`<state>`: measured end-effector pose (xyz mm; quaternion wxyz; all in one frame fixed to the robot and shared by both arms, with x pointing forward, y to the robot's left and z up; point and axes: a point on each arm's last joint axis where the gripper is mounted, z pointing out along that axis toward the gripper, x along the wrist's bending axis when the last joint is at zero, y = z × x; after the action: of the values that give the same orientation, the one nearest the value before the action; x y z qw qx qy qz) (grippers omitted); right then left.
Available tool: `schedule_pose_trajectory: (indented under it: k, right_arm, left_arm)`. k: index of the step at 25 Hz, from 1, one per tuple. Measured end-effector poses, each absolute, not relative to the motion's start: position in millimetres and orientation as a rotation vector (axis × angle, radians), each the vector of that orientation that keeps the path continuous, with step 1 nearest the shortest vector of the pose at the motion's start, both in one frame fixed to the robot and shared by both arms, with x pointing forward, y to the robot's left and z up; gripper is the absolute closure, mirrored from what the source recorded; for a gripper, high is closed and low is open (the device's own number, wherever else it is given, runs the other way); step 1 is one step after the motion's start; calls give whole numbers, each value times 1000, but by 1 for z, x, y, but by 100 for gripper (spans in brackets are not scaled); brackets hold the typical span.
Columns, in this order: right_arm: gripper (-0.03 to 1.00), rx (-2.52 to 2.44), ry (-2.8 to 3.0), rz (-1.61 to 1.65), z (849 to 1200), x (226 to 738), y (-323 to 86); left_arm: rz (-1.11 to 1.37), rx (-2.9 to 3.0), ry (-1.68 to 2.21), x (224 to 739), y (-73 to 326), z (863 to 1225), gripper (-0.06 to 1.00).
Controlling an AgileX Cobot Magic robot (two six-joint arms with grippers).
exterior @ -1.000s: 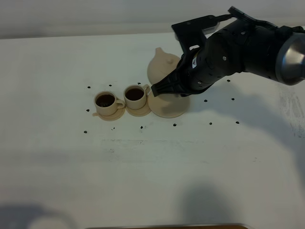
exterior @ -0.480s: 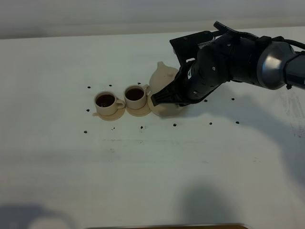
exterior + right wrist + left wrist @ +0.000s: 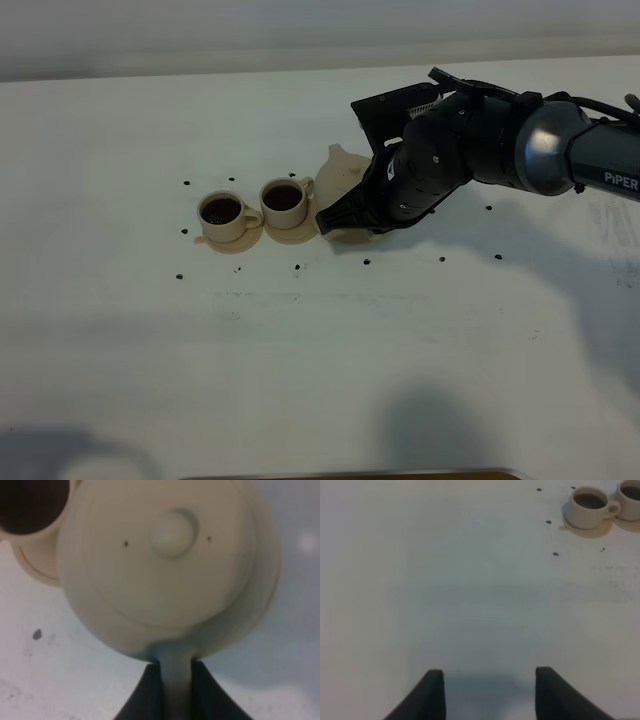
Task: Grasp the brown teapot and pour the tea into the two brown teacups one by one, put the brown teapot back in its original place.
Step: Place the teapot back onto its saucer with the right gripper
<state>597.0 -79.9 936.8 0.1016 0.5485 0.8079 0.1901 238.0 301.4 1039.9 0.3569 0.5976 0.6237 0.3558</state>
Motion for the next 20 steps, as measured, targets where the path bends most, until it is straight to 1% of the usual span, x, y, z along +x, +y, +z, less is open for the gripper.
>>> schedule_pose_trajectory:
  k: [20]
  right_arm:
    - [89, 1627, 2399, 530, 926, 598, -79]
  left_arm:
    - [919, 1543, 1610, 238, 301, 1040, 47]
